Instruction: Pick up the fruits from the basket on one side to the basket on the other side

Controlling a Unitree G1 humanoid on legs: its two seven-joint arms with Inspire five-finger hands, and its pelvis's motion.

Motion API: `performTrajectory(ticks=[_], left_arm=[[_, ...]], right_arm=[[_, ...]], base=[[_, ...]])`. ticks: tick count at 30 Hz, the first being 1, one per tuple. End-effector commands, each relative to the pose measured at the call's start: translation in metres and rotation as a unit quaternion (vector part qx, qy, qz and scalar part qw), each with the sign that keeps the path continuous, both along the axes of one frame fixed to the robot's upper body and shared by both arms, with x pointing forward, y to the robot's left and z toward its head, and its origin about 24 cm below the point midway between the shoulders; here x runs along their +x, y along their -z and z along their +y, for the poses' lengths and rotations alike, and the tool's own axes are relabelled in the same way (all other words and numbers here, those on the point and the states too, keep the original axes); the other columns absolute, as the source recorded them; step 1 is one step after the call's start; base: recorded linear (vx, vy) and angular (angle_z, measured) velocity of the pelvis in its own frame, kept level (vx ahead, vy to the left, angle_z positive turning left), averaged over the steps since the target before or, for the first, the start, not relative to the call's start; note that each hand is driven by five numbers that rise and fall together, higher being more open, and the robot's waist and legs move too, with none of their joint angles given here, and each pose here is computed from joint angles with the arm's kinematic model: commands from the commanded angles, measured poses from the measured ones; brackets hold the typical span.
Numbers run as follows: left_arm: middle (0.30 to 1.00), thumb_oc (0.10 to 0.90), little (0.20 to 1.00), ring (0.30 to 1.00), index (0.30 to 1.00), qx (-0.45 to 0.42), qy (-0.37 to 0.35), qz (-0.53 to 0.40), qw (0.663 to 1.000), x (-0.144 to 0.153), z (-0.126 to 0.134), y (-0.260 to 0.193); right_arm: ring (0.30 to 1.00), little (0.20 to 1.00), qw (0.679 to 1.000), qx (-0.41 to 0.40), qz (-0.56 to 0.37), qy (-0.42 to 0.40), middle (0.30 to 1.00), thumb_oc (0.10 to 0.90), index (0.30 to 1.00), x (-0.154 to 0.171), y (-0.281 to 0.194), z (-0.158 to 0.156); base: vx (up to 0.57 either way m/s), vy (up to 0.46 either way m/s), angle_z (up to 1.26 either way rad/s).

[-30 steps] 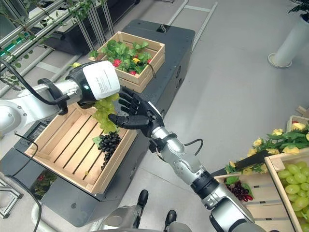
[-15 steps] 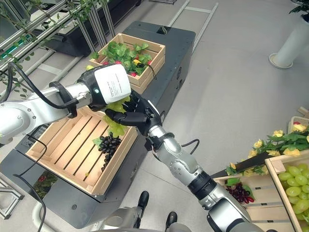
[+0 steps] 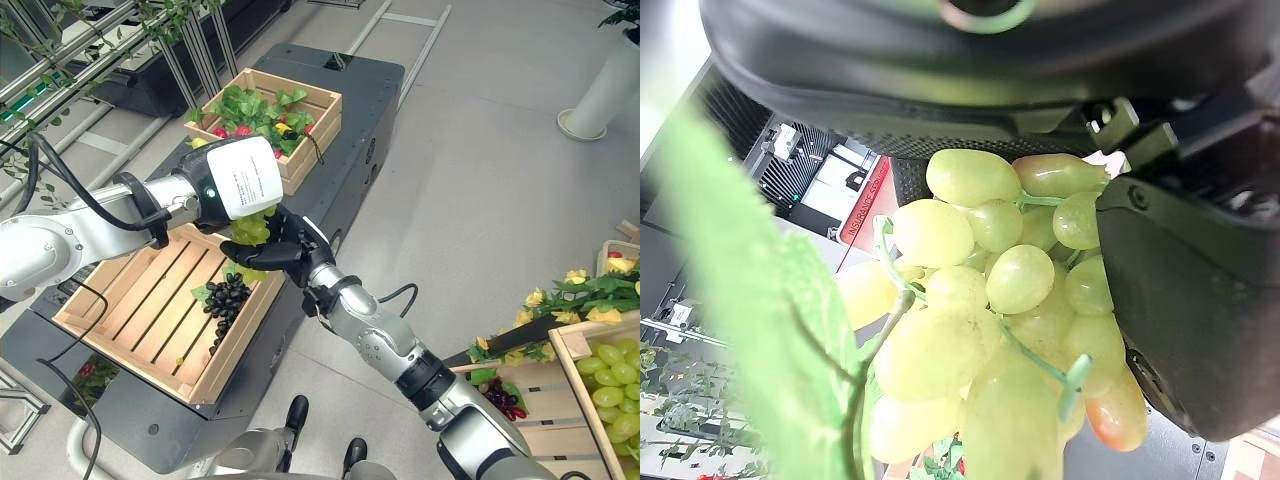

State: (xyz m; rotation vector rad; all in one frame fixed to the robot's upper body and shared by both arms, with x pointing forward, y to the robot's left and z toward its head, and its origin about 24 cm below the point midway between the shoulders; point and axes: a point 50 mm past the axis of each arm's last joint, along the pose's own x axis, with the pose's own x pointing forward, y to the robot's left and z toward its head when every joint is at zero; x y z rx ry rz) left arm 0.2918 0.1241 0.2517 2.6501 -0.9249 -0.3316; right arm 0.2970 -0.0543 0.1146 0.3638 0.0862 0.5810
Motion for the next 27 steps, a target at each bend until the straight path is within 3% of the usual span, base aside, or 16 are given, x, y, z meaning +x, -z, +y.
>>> performTrajectory(ticks=[1,6,7,8,9,10,27], left_arm=[[0.300,0.400,0.300,0.300,0.300,-0.096,0.033,-0.123,0.987,0.003,-0.019,-0.055],[0.300,0.400,0.300,0.300,0.300,-0.101,0.036,-0.115,0.988,0.001,-0.024,-0.051],[0.300,0.400,0.300,0.300,0.300,-0.100,0.039,-0.111,0.988,0.000,-0.025,-0.049],[0.300,0.400,0.300,0.300,0.300,-0.104,0.040,-0.104,0.988,0.000,-0.025,-0.048],[0.300,0.400,0.300,0.300,0.300,-0.105,0.040,-0.103,0.988,0.000,-0.025,-0.047],[0.300,0.400,0.300,0.300,0.300,-0.105,0.044,-0.103,0.988,-0.001,-0.024,-0.046],[0.300,0.400,0.300,0.300,0.300,-0.122,0.070,-0.124,0.982,-0.009,-0.027,-0.047]], right_arm=[[0.900,0.900,0.994,0.070,-0.036,-0.074,0.900,0.800,0.900,-0.013,-0.022,0.031],[0.900,0.900,0.994,0.079,-0.031,-0.071,0.900,0.800,0.900,-0.013,-0.023,0.032],[0.658,0.658,0.994,0.083,-0.033,-0.070,0.658,0.638,0.658,-0.013,-0.024,0.031],[0.474,0.474,0.993,0.084,-0.035,-0.069,0.474,0.516,0.474,-0.013,-0.025,0.031],[0.352,0.352,0.993,0.085,-0.036,-0.068,0.352,0.435,0.352,-0.013,-0.025,0.031],[0.300,0.300,0.994,0.086,-0.036,-0.063,0.300,0.400,0.300,-0.012,-0.026,0.029],[0.300,0.300,0.997,0.060,-0.033,-0.037,0.300,0.400,0.300,-0.009,-0.017,0.020]], base=[[0.00,0.000,0.00],[0.00,0.000,0.00],[0.00,0.000,0.00],[0.00,0.000,0.00],[0.00,0.000,0.00],[0.00,0.000,0.00],[0.00,0.000,0.00]])
